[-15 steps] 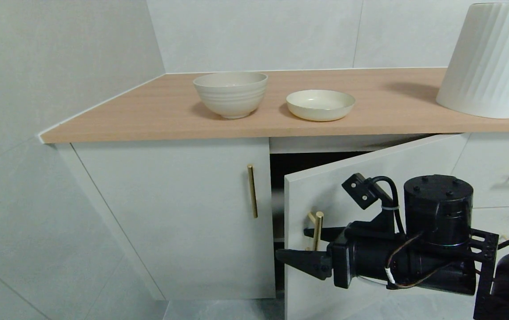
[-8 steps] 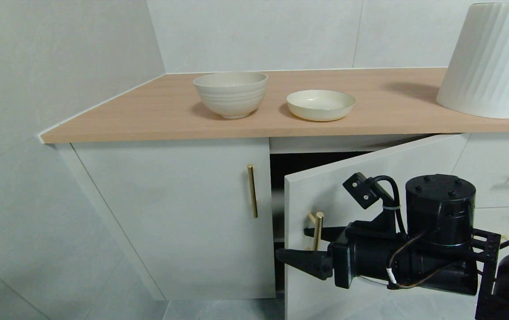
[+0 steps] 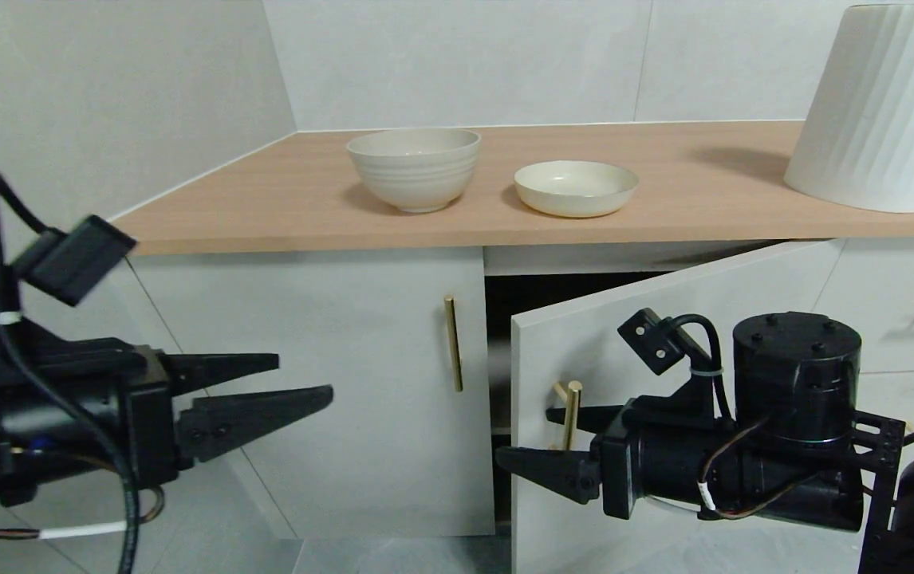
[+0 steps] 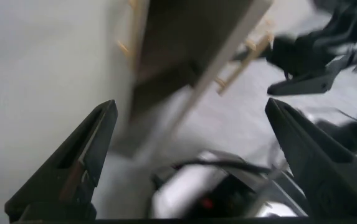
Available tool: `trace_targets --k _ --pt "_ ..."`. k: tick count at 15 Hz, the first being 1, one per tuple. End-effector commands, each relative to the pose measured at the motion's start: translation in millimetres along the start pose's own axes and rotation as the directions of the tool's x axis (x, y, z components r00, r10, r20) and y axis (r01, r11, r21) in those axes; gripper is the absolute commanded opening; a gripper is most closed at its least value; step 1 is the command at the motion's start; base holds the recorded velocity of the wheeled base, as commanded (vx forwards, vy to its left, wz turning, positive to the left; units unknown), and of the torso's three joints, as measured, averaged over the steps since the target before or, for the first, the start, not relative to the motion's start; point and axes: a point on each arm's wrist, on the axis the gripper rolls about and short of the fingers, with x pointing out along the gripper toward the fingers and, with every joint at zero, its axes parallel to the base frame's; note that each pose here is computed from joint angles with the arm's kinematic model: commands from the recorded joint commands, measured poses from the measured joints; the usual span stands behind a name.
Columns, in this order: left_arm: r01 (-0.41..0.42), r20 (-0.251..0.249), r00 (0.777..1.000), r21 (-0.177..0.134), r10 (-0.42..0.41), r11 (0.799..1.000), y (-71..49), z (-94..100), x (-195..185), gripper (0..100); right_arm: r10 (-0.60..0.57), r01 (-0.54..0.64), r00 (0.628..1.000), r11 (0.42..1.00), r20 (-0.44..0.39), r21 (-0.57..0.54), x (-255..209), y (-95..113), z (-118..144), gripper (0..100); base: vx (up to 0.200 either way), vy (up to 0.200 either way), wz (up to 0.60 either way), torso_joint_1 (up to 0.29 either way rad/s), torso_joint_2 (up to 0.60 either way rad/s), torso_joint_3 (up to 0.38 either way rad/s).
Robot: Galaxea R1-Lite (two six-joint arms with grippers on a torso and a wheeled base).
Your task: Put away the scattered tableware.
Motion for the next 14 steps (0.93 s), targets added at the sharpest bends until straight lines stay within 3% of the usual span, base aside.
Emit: trace_targets --k 1,4,9,10,14 --pt "0.039 -0.142 0.989 -0.075 -0.05 0.996 7.6 -20.3 40 100 -0.001 0.001 1.0 1.0 -0.003 0.001 0 0 -1 100 0.0 0.0 0.0 0.0 0.0 0.0" --pt "0.072 -0.175 0.98 -0.109 -0.09 0.991 2.7 -26.8 54 100 -0.001 0.001 1.0 1.0 -0.003 0.001 0 0 -1 100 0.0 0.0 0.0 0.0 0.0 0.0" --pt "0.075 -0.187 0.978 -0.111 -0.095 0.991 2.3 -29.9 57 100 -0.001 0.001 1.0 1.0 -0.003 0.001 0 0 -1 100 0.0 0.0 0.0 0.0 0.0 0.0" --pt "0.076 -0.188 0.977 -0.112 -0.096 0.991 2.4 -30.0 57 0 -0.002 0.002 1.0 1.0 -0.005 0.002 0 -1 -1 100 0.0 0.0 0.0 0.0 0.0 0.0" --pt "0.071 -0.199 0.976 -0.117 -0.094 0.991 6.4 -31.0 66 0 -0.002 0.002 1.0 1.0 -0.006 0.003 1 -1 -1 100 0.0 0.0 0.0 0.0 0.0 0.0"
